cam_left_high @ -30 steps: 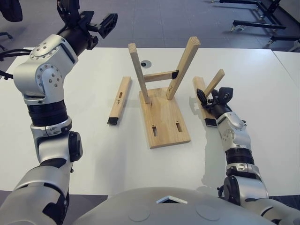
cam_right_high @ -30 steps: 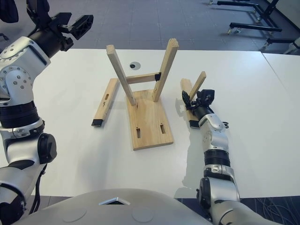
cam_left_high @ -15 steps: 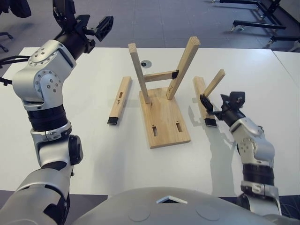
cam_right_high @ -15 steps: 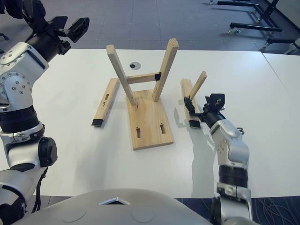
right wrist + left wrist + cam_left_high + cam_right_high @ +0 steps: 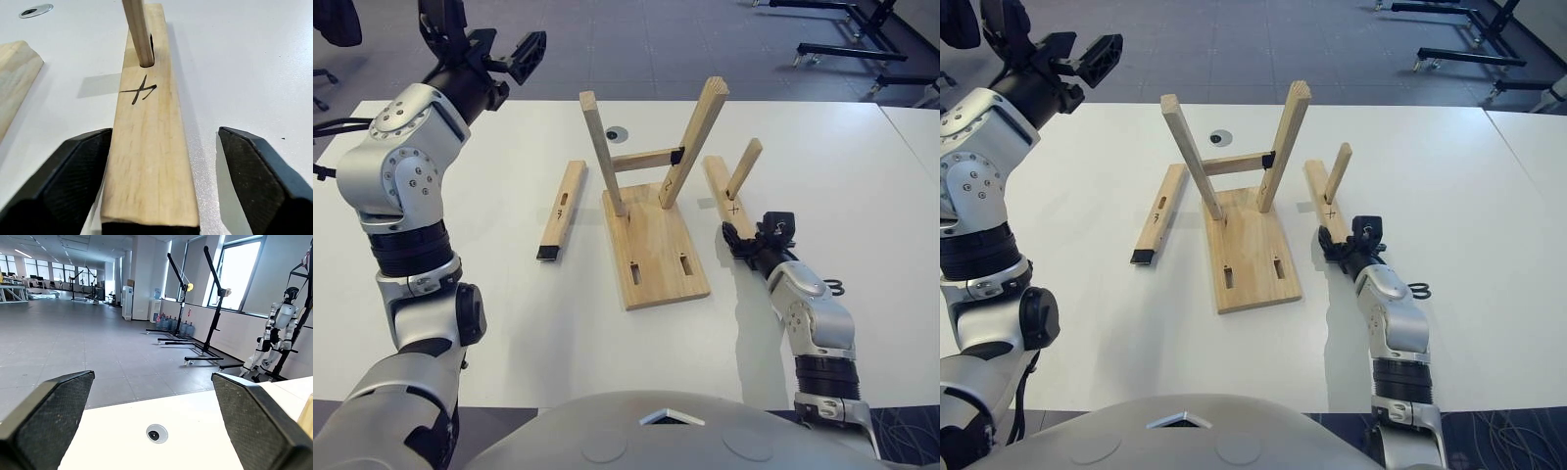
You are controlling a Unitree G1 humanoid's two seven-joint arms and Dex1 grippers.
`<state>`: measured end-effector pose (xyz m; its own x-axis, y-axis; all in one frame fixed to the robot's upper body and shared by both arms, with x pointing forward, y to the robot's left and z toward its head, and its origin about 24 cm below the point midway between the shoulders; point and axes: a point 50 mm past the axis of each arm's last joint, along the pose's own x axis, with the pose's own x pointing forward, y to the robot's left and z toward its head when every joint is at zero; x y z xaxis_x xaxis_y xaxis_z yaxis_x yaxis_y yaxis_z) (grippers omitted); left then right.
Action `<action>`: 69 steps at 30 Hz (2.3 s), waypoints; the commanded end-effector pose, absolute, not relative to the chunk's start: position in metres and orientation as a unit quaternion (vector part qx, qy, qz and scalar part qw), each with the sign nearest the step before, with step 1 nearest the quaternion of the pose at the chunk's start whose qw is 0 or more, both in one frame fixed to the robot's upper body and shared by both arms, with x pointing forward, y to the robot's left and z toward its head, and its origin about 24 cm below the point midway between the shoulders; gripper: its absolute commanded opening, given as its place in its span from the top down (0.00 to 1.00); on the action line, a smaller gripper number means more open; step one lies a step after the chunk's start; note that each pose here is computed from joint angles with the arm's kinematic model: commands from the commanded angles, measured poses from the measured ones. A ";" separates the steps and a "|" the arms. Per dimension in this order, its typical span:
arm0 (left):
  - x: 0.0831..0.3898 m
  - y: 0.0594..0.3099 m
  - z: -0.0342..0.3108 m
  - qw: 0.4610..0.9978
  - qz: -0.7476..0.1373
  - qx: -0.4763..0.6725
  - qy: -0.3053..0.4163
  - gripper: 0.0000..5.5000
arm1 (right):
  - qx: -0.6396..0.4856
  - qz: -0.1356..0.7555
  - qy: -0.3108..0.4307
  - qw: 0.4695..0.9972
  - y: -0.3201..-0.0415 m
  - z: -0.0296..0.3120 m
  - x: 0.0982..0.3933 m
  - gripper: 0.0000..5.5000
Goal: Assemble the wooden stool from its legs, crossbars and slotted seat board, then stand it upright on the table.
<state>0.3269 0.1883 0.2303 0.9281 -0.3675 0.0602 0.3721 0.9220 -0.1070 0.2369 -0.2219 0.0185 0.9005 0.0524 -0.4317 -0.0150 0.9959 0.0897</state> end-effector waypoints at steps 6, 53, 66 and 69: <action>0.327 0.188 0.227 0.980 -0.187 -0.060 -0.010 0.20 | 0.033 0.038 0.249 0.967 -0.216 -0.004 0.227 0.55; 0.304 0.143 0.322 0.672 -0.644 -0.355 -0.092 0.20 | 0.288 0.673 0.012 0.681 -0.172 0.294 0.285 0.63; 0.297 0.136 0.326 0.660 -0.644 -0.375 -0.090 0.20 | 0.302 0.666 0.025 0.681 -0.149 0.263 0.280 0.63; 0.300 0.139 0.323 0.667 -0.634 -0.382 -0.089 0.20 | 0.305 0.665 0.022 0.681 -0.149 0.263 0.279 0.63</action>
<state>0.2989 0.1373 0.3222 0.1697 -0.7832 0.5981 0.9135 -0.1027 -0.3937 0.2810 -0.1482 0.2606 0.1175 0.9258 0.3592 -0.8858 -0.0659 0.4595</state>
